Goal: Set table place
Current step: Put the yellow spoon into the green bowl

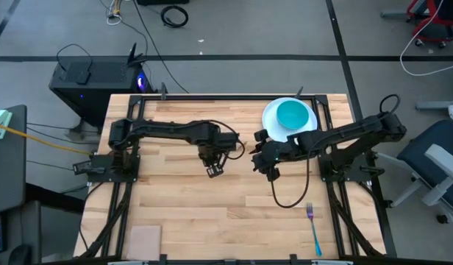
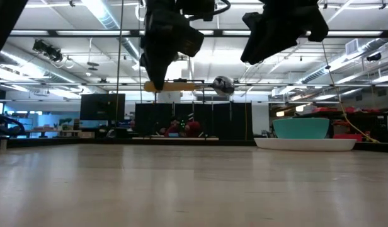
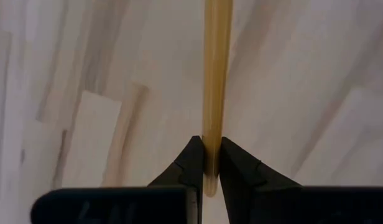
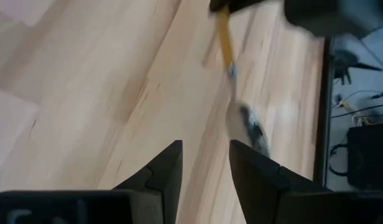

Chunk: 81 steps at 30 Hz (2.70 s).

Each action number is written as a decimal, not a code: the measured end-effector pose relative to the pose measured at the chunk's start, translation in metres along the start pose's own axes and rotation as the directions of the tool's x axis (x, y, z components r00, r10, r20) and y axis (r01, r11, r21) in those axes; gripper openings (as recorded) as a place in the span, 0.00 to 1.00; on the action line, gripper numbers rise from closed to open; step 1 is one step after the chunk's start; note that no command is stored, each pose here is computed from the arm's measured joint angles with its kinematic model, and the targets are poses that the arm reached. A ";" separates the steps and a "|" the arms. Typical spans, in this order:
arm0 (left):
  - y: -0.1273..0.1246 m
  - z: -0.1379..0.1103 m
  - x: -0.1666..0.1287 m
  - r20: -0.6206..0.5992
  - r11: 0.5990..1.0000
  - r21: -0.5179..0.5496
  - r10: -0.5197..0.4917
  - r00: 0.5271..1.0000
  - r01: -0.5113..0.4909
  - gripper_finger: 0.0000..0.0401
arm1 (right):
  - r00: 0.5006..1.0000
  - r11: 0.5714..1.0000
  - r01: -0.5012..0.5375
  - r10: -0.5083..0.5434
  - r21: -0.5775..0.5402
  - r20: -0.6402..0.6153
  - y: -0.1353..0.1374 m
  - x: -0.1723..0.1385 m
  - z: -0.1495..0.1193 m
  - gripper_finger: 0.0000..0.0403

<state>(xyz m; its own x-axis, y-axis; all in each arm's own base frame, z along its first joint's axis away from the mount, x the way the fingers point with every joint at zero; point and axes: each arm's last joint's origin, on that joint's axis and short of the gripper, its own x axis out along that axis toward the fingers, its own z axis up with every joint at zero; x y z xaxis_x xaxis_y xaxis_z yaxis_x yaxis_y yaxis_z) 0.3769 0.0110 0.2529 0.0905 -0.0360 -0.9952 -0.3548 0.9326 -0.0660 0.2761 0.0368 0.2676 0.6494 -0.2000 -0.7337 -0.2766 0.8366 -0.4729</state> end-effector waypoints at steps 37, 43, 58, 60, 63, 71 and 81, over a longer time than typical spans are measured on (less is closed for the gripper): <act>-0.048 -0.007 0.016 0.062 0.846 0.420 0.335 0.940 -0.329 0.10 | 0.959 0.945 -0.283 0.274 0.162 0.077 0.009 0.002 0.000 0.35; -0.054 -0.008 0.016 0.094 0.835 0.426 0.342 0.935 -0.348 0.10 | 0.958 0.945 -0.286 0.279 0.161 0.064 0.010 0.002 -0.002 0.35; -0.063 -0.011 0.008 0.156 0.837 0.423 0.311 0.938 -0.348 0.10 | 0.958 0.946 -0.285 0.278 0.155 0.063 0.009 0.002 -0.002 0.35; -0.064 -0.012 0.008 0.157 0.835 0.426 0.310 0.938 -0.348 0.10 | 0.958 0.948 -0.285 0.278 0.145 0.063 0.009 0.002 -0.002 0.35; -0.065 -0.012 0.008 0.156 0.838 0.421 0.310 0.938 -0.347 0.10 | 0.958 0.948 -0.285 0.278 0.140 0.064 0.009 0.002 -0.002 0.35; -0.065 -0.012 0.009 0.141 0.851 0.418 0.285 0.948 -0.318 0.10 | 0.966 0.955 -0.259 0.254 0.143 0.053 0.009 0.002 -0.002 0.35; -0.067 -0.015 0.009 0.117 0.870 0.392 0.275 0.954 -0.299 0.10 | 0.967 0.956 -0.254 0.249 0.144 0.051 0.009 0.002 -0.002 0.35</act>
<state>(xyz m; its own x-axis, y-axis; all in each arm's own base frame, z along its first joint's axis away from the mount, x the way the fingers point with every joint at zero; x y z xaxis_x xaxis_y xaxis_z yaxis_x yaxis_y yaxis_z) 0.3872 -0.0577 0.2475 0.0979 0.2641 -0.9595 0.0292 0.9630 0.2681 0.2738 0.0424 0.2607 0.5954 0.0410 -0.8024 -0.3275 0.9244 -0.1958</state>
